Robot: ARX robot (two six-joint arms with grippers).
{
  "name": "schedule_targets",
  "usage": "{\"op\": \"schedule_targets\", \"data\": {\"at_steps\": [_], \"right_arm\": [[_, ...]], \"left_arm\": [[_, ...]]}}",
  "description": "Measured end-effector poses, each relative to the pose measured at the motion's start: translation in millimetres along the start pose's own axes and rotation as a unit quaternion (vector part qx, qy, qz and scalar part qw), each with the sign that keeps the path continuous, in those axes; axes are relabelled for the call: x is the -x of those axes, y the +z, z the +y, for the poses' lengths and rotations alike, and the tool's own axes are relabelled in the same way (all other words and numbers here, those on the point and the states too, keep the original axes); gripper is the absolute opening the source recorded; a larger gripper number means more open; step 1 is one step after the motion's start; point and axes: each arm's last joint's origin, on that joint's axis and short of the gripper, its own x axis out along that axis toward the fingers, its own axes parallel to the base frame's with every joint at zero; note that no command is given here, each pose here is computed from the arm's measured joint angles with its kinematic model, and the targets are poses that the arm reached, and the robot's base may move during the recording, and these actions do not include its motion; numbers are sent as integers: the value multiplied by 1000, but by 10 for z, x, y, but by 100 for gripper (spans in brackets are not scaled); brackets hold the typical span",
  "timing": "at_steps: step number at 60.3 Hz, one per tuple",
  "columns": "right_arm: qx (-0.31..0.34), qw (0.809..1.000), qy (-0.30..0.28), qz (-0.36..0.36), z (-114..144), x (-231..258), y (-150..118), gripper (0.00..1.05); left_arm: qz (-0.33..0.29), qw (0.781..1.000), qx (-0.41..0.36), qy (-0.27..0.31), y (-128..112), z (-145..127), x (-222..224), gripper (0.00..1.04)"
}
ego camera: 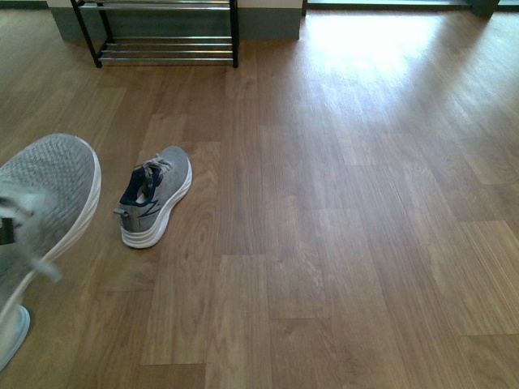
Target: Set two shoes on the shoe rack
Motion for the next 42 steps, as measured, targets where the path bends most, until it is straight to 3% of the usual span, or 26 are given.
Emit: {"op": "schedule_targets", "data": {"at_steps": [11, 19, 29, 42], "right_arm": [[0, 1000, 0, 0, 0, 0, 0, 95], [0, 1000, 0, 0, 0, 0, 0, 95], [0, 1000, 0, 0, 0, 0, 0, 95], [0, 1000, 0, 0, 0, 0, 0, 95]], "left_arm": [[-88, 995, -30, 43, -85, 305, 527, 2], [-144, 988, -6, 52, -168, 511, 921, 2], [-175, 984, 1, 40, -364, 606, 1152, 2], [-184, 982, 6, 33, -374, 614, 1180, 2]]}}
